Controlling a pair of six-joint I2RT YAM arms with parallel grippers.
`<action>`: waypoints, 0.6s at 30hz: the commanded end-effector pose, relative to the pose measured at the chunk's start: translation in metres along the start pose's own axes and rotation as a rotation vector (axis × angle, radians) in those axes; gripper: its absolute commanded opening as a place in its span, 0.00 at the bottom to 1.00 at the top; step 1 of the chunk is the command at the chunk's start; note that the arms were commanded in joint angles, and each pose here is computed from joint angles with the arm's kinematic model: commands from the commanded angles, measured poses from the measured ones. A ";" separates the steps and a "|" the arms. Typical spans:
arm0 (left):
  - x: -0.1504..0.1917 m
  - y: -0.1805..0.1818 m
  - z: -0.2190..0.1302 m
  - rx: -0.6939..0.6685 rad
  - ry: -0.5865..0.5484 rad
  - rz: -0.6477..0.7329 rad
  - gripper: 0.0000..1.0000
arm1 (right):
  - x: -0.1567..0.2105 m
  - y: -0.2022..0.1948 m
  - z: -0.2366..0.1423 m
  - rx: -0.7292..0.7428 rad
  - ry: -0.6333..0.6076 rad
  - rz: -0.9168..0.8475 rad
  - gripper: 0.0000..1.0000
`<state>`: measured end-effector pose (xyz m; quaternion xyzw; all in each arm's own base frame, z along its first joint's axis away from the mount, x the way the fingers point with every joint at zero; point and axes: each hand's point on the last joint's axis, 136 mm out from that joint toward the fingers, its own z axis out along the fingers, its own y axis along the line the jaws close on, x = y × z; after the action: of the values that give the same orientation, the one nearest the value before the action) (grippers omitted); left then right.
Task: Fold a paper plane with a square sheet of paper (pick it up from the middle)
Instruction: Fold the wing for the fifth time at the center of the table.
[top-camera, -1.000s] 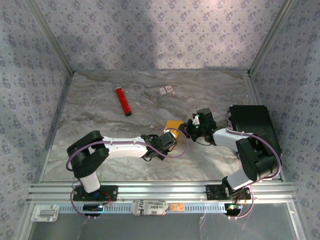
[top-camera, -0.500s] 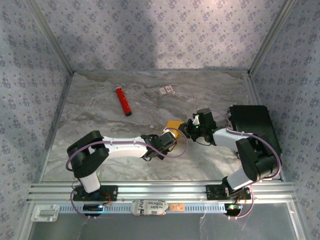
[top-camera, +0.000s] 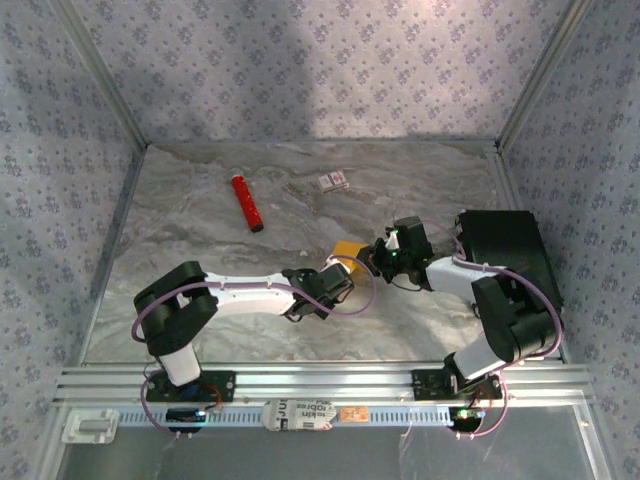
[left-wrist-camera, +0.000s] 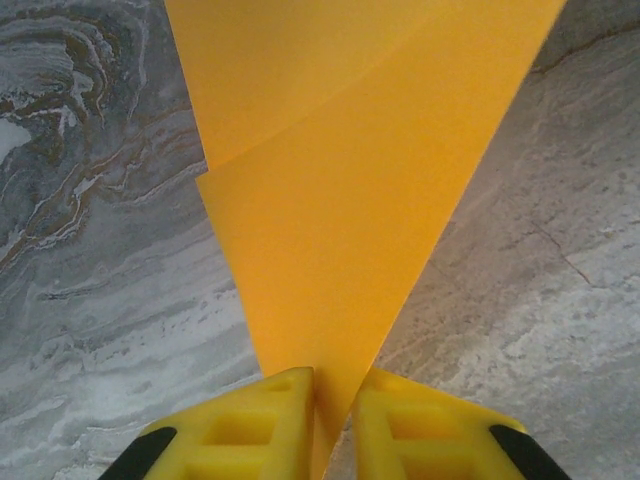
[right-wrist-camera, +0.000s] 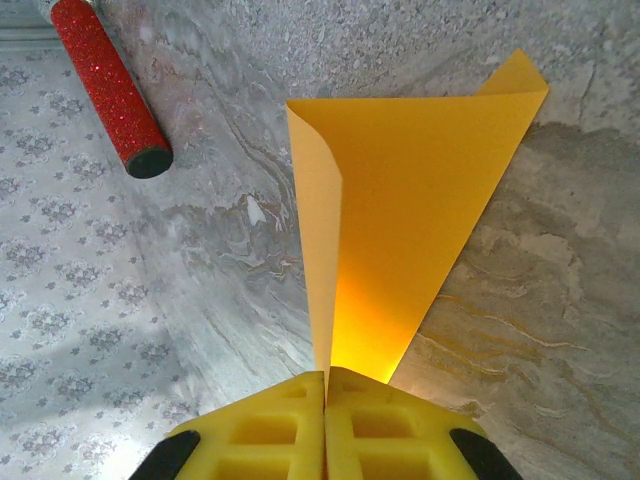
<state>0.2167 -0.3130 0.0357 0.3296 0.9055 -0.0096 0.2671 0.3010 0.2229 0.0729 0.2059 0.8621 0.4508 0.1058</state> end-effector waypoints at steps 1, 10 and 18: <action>-0.007 -0.001 -0.004 -0.013 -0.014 0.019 0.12 | 0.003 0.004 -0.003 -0.006 -0.001 -0.009 0.08; -0.008 -0.003 -0.004 0.008 -0.015 0.024 0.01 | 0.001 0.008 -0.008 0.000 -0.016 -0.039 0.16; -0.013 -0.006 -0.008 0.119 -0.028 -0.052 0.01 | 0.002 0.004 -0.023 0.071 -0.045 -0.094 0.38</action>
<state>0.2167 -0.3161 0.0357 0.3329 0.9066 -0.0288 0.2576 0.2940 0.2138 0.0862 0.1870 0.8733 0.4306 0.1307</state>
